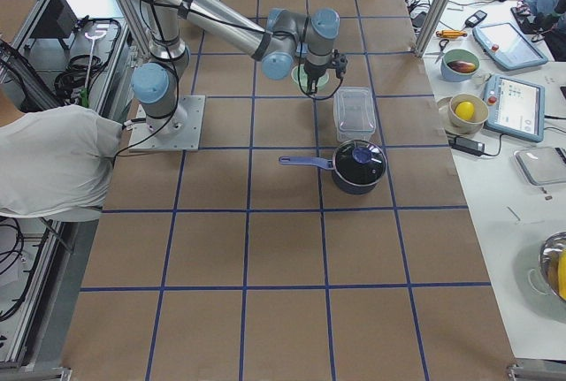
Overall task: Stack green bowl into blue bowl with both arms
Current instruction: 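Release the blue bowl and raise the left arm while right carries green bowl over, then lower the pale green bowl into the blue bowl and open the right gripper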
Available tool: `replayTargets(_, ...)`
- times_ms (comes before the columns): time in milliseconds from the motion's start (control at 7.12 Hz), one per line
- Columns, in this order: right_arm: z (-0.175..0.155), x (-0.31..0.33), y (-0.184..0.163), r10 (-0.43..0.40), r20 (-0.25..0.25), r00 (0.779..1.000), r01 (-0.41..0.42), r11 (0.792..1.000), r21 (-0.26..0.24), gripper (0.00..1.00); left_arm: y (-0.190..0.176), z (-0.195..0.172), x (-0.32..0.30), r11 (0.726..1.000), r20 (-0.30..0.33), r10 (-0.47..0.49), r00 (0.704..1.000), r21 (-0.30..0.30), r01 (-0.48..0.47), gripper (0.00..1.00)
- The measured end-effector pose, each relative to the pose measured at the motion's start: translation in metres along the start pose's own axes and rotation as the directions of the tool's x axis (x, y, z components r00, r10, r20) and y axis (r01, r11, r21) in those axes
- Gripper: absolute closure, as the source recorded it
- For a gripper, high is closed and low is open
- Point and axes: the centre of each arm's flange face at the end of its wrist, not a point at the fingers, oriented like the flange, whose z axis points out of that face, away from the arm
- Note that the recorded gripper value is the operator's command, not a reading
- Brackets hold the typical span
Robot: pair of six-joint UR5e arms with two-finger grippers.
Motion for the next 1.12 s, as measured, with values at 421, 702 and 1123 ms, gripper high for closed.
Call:
replayTargets(421,0.000,-0.121,0.027,0.070,0.050,0.996,-0.072,0.997,0.027,1.00,-0.005,-0.002,0.001,1.000,-0.005,0.003,1.000,0.027,-0.002,0.00)
replayTargets(702,0.018,-0.176,0.040,0.058,0.078,0.995,-0.063,0.996,0.067,1.00,-0.006,-0.003,0.001,1.000,-0.005,0.003,1.000,0.031,-0.003,0.00)
replayTargets(1123,0.048,-0.199,0.039,0.029,0.085,0.996,-0.037,0.996,0.083,0.54,-0.006,-0.002,0.002,1.000,-0.005,0.004,1.000,0.031,-0.004,0.00)
